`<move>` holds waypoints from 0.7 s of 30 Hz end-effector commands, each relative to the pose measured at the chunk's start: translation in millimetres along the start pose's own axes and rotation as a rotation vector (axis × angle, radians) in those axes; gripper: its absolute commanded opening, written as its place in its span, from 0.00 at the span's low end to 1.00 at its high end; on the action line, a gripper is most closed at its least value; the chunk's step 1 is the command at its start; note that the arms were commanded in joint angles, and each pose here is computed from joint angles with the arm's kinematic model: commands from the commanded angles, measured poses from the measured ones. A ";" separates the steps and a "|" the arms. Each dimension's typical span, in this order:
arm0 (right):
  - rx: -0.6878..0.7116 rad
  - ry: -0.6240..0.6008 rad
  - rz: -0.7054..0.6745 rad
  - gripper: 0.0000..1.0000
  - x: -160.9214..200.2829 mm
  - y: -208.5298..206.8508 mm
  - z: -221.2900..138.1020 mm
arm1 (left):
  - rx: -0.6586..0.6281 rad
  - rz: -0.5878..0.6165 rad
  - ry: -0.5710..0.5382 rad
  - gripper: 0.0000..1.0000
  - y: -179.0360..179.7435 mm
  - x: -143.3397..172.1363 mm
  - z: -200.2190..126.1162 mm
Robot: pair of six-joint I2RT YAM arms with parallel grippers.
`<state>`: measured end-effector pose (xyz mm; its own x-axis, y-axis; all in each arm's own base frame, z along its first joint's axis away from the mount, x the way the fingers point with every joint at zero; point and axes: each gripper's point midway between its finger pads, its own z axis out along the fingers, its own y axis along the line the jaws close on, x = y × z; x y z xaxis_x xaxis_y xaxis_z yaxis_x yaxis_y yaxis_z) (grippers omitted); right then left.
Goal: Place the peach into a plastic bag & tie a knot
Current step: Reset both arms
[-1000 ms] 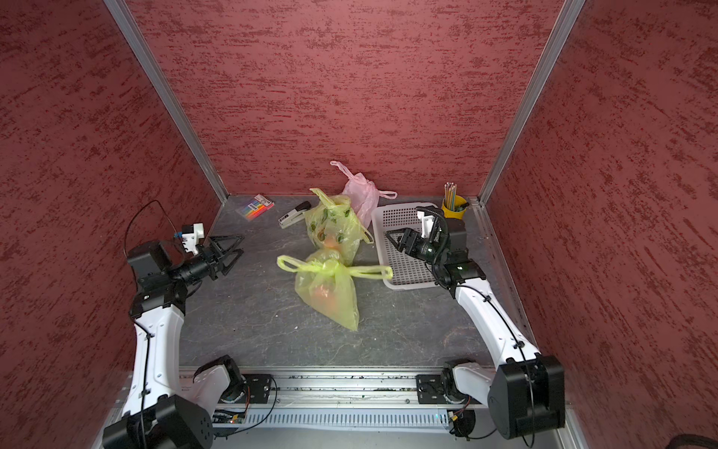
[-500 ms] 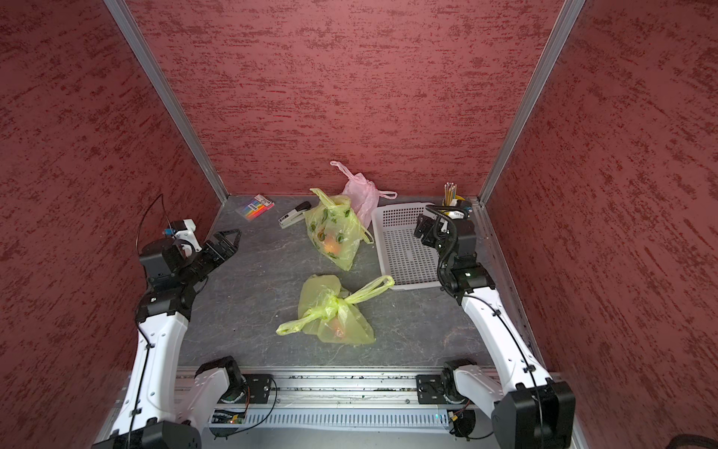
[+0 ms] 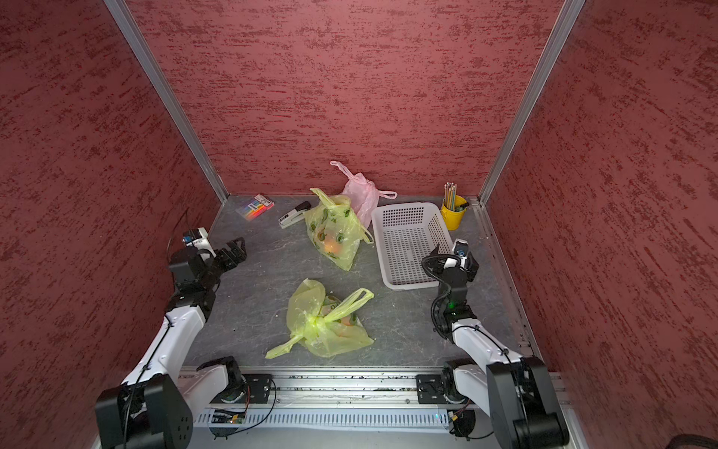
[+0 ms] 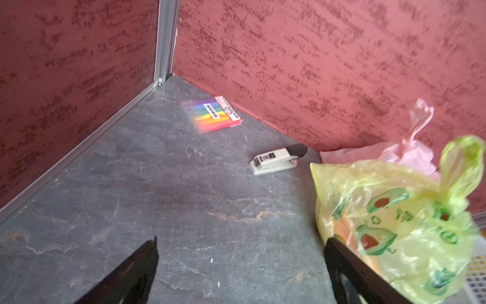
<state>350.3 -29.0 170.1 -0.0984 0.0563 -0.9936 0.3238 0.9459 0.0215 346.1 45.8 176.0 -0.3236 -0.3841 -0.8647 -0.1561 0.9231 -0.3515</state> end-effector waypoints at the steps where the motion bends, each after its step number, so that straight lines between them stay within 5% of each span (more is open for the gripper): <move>1: 0.038 -0.162 0.033 0.99 -28.8 -3.3 6.2 | -0.034 0.162 -0.136 1.00 -1.4 -12.5 2.8; 9: -0.014 -0.145 0.030 0.99 -0.5 -1.8 13.0 | 0.022 0.173 -0.172 1.00 -0.6 21.7 46.5; 13: -0.083 -0.169 0.078 0.99 6.1 -8.4 7.2 | 0.034 0.275 -0.258 1.00 -13.7 42.3 47.1; 17: -0.097 -0.131 0.057 0.99 10.7 -2.7 21.4 | 0.000 0.287 -0.092 1.00 -14.8 49.5 73.0; 21: -0.111 -0.109 0.068 0.99 12.5 -3.4 24.2 | 0.014 0.289 -0.124 1.00 -16.1 45.6 72.7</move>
<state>365.8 -43.1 150.7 0.0117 0.0716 -0.9974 0.2582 0.9634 0.0722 400.7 11.1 113.8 -0.2491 -0.1266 -0.9602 -0.0497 0.9918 -0.1178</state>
